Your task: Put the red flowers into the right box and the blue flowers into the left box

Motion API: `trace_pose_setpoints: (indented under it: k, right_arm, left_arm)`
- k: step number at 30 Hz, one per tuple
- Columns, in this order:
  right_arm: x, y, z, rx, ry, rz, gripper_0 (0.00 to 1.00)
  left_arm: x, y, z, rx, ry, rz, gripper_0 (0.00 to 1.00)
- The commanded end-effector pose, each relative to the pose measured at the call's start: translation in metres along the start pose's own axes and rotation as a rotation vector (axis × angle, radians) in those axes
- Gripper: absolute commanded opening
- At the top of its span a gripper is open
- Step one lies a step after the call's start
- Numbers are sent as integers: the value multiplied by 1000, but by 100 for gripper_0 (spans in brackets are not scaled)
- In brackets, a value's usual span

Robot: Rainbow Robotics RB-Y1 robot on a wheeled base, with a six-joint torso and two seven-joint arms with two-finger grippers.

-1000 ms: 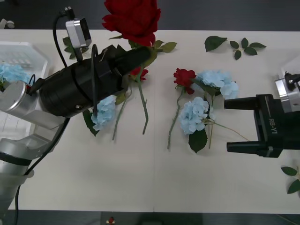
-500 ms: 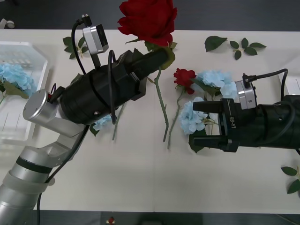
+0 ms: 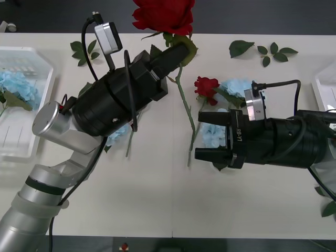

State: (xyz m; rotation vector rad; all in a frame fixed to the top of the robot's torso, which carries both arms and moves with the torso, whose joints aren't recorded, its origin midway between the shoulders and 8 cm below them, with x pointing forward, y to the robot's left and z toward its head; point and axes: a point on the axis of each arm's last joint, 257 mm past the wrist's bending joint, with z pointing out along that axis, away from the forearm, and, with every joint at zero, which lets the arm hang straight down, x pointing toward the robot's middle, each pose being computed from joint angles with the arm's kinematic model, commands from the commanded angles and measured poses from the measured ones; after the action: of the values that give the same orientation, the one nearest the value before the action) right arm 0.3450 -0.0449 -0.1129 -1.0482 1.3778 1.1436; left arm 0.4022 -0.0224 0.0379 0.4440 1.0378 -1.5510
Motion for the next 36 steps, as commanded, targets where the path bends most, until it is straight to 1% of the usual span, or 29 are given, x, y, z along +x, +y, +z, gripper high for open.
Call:
trace_pose_setpoints:
  k: [1,16,36]
  right_arm:
    - [-23,-4,14,-2,-32,-79,100]
    - [-23,-23,41,-12,-51,-34,100]
    - [-29,-15,66,-28,-81,-19,100]
  left_arm:
    - [4,-11,8,8,-6,8,0]
    - [6,-8,10,-6,-6,8,0]
    - [6,-7,10,-11,-7,6,0]
